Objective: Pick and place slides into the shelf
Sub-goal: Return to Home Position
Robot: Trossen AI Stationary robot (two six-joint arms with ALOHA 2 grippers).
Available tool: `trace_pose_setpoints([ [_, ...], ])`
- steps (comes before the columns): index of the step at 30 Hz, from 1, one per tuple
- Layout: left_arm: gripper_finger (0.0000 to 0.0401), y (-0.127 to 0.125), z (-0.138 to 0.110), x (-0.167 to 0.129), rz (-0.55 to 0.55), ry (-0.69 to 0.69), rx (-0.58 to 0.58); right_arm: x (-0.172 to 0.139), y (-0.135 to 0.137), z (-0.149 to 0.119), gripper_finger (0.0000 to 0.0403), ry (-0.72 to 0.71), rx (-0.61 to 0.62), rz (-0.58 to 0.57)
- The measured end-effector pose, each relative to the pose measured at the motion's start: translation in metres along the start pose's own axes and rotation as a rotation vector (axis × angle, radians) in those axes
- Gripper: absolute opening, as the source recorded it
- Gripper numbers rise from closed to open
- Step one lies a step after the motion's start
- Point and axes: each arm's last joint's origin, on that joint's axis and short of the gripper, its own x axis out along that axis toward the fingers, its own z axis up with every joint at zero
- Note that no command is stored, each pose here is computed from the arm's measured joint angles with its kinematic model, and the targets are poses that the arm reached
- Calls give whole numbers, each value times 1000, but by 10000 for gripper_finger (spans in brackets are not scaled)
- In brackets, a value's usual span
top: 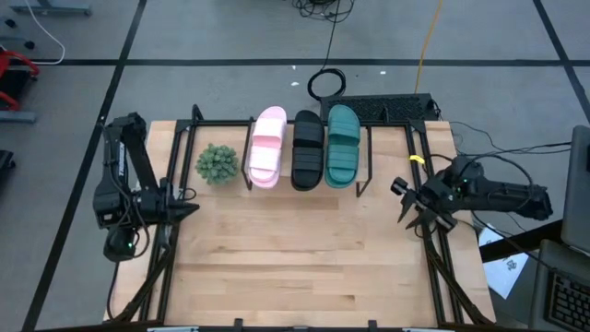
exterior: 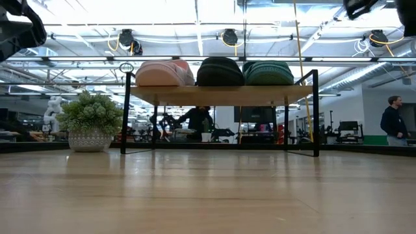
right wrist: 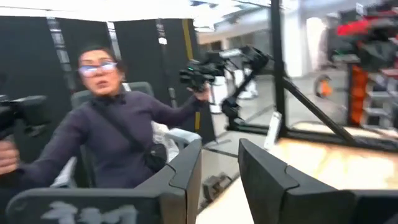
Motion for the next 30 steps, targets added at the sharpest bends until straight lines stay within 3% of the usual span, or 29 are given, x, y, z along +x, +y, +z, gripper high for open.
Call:
trace_pose_setpoints([
  [5, 25, 1, 1, 3, 36, -20, 38, -2, -10, -10, 98, 44, 54, 24],
  [12, 41, 2, -1, 5, 44, 31, 23, -10, -10, -20, 98, -15, 0, 170],
  [17, 42, 8, -4, 10, 103, 24, 12, -18, -5, -18, 98, -48, -24, 209],
  [22, 42, 11, -13, 12, 115, 67, -24, -22, -1, -14, 98, -63, -10, 216],
  [30, 42, 8, -2, 11, 87, 79, -75, -23, 1, -11, 98, -90, 41, 209],
])
